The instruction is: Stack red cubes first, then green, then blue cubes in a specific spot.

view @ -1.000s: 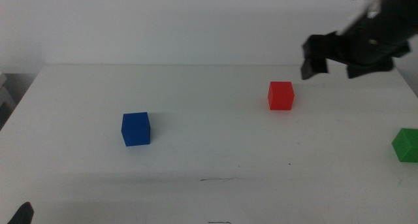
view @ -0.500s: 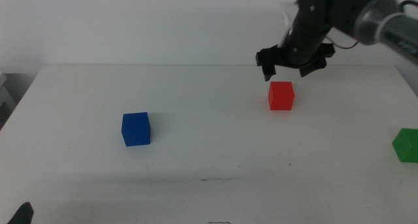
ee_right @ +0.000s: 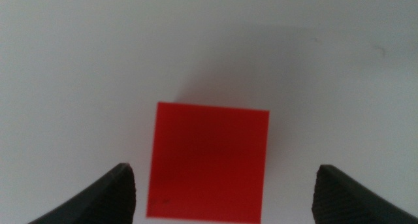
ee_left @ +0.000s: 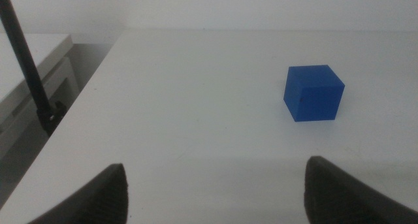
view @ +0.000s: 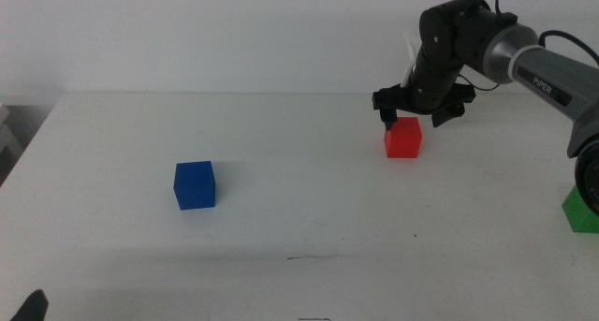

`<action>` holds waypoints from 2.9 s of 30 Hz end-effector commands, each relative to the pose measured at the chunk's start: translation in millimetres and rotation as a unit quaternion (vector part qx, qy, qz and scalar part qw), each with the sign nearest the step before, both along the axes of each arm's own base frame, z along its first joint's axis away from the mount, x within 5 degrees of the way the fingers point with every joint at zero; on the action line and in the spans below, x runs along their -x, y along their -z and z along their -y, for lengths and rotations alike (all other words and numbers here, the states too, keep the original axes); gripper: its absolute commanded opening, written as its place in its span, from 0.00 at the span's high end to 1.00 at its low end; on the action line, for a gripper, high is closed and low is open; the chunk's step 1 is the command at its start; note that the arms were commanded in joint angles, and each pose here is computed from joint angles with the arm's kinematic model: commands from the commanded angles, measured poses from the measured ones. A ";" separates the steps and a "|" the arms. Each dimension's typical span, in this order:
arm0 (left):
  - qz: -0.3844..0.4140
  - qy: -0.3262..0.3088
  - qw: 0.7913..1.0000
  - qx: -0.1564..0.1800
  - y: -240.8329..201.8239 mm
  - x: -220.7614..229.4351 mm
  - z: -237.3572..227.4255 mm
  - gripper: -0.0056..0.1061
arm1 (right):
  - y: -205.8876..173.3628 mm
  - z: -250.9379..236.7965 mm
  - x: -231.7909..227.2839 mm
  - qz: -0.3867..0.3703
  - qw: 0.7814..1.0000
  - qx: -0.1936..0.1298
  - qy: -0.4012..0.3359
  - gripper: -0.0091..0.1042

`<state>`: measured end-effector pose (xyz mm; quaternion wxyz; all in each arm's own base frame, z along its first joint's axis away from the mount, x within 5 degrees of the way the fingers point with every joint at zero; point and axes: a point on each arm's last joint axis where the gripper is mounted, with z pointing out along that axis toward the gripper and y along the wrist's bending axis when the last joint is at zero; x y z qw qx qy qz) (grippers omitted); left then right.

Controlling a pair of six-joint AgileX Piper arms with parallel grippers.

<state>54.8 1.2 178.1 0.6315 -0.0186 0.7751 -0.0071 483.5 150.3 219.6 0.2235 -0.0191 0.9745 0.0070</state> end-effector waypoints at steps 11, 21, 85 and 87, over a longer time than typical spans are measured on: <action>0.054 0.001 0.998 0.012 -10.5 0.5 0.5 0.13 | -21.5 5.6 -11.7 0.072 0.997 -0.020 0.001 0.30; 0.054 0.001 0.998 0.012 -10.5 0.5 0.5 0.13 | -19.8 5.2 -14.3 0.083 0.996 -0.018 -0.004 0.83; 0.054 0.001 0.998 0.012 -10.5 0.5 0.5 0.13 | -67.6 -115.1 173.5 0.015 0.998 -0.045 -0.045 0.14; 0.054 0.001 0.998 0.012 -10.5 0.5 0.5 0.13 | -92.9 -94.9 176.1 0.031 0.997 -0.040 -0.051 0.14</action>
